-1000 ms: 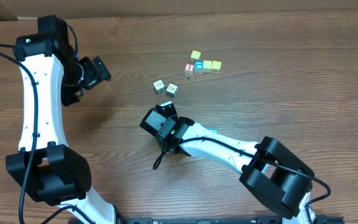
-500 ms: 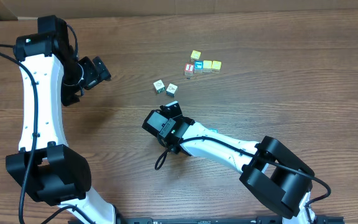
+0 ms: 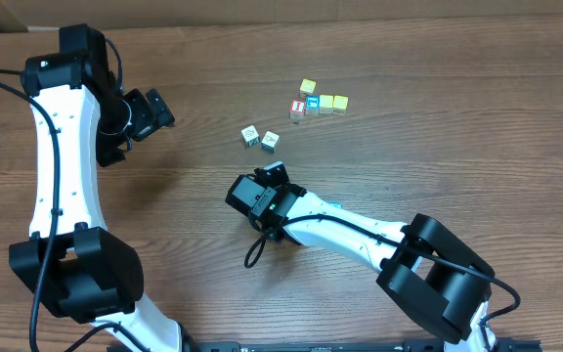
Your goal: Flip 5 blocks
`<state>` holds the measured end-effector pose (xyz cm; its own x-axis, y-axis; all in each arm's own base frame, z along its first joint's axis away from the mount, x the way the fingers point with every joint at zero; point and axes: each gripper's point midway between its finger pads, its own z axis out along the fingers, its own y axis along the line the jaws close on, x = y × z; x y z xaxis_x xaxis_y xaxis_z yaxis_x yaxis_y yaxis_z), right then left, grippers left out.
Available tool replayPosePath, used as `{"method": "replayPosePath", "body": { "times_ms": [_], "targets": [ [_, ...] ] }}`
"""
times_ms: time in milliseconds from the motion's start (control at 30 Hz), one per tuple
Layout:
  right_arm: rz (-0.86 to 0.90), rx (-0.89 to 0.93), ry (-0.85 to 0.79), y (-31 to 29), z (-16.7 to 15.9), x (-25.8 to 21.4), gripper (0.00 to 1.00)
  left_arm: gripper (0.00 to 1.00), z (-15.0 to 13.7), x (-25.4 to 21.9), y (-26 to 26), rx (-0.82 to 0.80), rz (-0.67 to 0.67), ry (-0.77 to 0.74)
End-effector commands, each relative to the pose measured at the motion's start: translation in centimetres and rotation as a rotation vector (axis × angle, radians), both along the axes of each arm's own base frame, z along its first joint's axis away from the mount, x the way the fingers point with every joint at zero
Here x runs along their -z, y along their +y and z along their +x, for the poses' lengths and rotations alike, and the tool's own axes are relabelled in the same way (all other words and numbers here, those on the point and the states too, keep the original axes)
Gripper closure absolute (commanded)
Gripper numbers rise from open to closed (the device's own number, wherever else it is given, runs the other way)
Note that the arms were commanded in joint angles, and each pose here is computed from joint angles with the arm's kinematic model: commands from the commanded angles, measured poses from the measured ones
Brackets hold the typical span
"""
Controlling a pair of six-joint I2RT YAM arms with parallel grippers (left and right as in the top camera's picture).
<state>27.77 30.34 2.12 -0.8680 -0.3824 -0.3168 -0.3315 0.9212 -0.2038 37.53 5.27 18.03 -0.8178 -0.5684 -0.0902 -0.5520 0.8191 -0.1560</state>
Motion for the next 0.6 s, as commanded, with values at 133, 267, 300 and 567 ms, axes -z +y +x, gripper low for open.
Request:
{"method": "replayPosePath", "body": {
  "times_ms": [133,267,300,567],
  "targets": [
    [0.003,0.01,-0.024,0.03,0.8,-0.97,0.96,0.0,0.07,0.41,0.11,-0.004,0.004,0.012],
    [-0.005,0.01,-0.019,-0.15,0.68,-0.94,0.96,0.0,0.07,0.41,0.12,-0.004,0.004,0.012],
    [-0.01,0.01,-0.016,-0.25,0.61,-0.92,0.96,0.0,0.07,0.41,0.11,-0.004,0.004,0.012],
    [-0.025,0.01,-0.005,-0.61,0.34,-0.84,0.96,0.0,0.08,0.4,0.11,-0.004,0.004,0.011]
  ]
}}
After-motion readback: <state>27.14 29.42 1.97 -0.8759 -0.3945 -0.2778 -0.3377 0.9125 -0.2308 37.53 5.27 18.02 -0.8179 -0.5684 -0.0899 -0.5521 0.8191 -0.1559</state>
